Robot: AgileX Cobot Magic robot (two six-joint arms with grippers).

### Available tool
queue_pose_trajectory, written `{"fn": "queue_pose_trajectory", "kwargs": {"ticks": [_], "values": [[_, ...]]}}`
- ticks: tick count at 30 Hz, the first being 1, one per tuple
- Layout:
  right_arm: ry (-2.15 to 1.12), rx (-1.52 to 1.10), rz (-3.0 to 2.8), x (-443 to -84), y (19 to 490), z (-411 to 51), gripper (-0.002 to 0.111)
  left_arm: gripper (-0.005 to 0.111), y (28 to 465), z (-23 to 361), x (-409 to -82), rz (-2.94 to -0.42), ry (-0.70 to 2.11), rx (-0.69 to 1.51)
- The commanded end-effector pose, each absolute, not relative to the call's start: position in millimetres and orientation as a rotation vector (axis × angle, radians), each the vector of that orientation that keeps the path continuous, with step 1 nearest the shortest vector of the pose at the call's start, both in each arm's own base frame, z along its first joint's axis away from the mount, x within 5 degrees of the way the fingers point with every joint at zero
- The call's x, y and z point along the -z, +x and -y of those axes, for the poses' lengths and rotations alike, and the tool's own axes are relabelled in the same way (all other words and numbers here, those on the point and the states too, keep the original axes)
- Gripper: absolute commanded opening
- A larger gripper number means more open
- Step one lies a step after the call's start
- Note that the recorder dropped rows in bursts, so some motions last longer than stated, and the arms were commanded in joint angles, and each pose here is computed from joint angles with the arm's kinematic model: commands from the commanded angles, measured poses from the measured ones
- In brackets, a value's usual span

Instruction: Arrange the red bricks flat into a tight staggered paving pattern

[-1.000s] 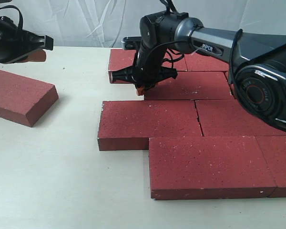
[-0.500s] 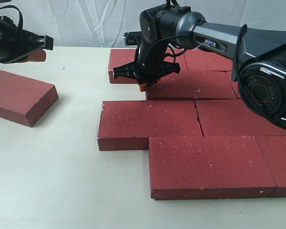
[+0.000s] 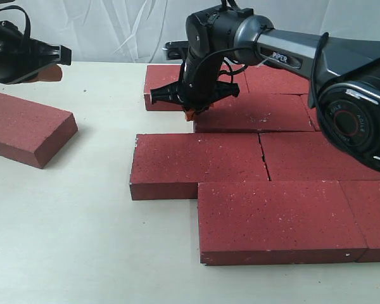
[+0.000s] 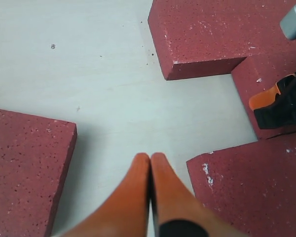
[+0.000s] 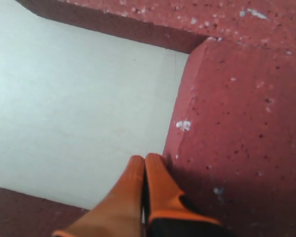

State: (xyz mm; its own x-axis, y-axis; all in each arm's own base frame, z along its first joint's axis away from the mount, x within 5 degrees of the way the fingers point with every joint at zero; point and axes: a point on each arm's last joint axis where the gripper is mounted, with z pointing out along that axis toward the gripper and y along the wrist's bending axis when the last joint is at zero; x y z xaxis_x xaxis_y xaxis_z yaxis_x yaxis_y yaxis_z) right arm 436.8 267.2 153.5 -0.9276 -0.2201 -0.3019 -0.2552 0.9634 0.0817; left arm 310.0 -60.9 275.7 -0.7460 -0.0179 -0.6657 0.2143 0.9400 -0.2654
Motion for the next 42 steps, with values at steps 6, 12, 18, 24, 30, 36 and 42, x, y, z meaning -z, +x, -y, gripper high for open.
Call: {"fn": "queue_pose_trajectory", "kwargs": {"ticks": [6, 12, 18, 24, 30, 36, 42], "values": [[-0.321, -0.193, -2.816, -143.3, 443.2, -263.0, -0.001, 0.0, 310.8, 59.0, -279.7, -2.361, 0.116, 0.428], [-0.295, -0.279, -2.73, -185.1, 440.9, -264.0, -0.001, 0.0, 310.8, 59.1, -279.7, -2.36, 0.114, 0.431], [-0.334, -0.151, -2.725, -195.5, 441.3, -251.7, -0.001, 0.0, 310.1, 59.4, -279.3, -2.368, 0.117, 0.436], [-0.331, -0.102, -2.798, -172.9, 443.6, -246.7, -0.001, 0.0, 310.1, 59.4, -279.3, -2.368, 0.117, 0.436], [-0.332, -0.099, -2.804, -169.8, 443.8, -246.8, -0.001, 0.0, 310.4, 59.3, -279.5, -2.365, 0.116, 0.434], [-0.329, -0.094, -2.809, -185.1, 439.4, -244.2, -0.001, 0.0, 310.6, 59.2, -279.6, -2.363, 0.115, 0.433], [-0.462, -0.113, -2.777, -216.9, 429.8, -242.2, -0.001, 0.0, 310.8, 58.9, -279.7, -2.36, 0.122, 0.425]]}}
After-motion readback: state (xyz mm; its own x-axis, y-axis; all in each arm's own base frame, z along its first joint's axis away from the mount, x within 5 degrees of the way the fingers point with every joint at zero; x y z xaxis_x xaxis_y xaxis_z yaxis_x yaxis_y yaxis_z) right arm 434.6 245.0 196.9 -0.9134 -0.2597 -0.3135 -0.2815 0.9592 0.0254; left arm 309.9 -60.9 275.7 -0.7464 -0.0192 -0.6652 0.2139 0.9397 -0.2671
